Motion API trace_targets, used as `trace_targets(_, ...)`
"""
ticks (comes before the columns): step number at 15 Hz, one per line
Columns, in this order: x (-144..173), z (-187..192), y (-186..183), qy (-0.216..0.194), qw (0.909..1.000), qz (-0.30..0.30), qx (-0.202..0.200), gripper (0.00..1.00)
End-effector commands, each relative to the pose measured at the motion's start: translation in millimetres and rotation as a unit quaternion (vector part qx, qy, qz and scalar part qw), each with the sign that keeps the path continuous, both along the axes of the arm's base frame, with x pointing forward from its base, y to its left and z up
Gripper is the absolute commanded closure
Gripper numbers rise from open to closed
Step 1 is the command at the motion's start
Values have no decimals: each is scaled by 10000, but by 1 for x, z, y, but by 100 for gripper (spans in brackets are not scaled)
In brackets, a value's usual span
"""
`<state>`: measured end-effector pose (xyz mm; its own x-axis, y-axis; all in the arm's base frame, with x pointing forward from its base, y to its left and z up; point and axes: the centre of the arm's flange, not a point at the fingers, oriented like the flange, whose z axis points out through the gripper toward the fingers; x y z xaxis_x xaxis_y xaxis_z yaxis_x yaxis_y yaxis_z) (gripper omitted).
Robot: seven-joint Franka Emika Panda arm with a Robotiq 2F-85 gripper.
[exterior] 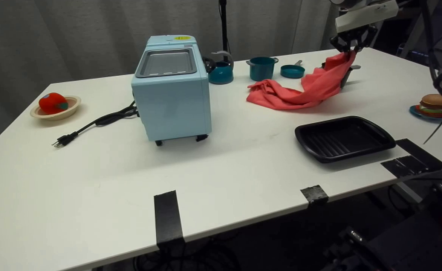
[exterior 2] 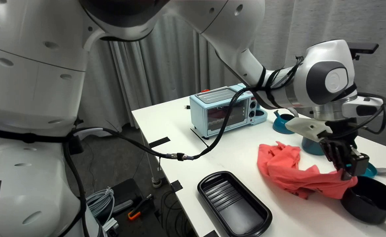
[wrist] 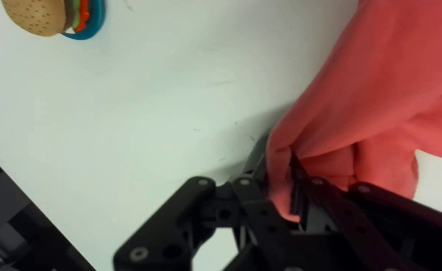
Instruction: Unfold the cloth on the table
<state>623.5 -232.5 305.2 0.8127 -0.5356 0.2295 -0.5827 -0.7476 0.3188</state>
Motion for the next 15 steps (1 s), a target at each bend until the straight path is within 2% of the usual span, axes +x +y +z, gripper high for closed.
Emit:
trace_targets(1, -17, -8, -17, 467, 9976, -406, -310, 97)
trace_targets(5, -57, -32, -31, 1161, 9884, -869, -449, 97)
trace_targets(10, -104, -69, -23, 1976, 9718, -1182, -505, 97)
trace_targets(12, -115, -78, -19, 2197, 9654, -1266, -614, 62)
trace_targets(13, -119, -80, -19, 2238, 9636, -1308, -657, 57)
trace_targets(15, -122, -82, -16, 2150, 9636, -1395, -759, 41)
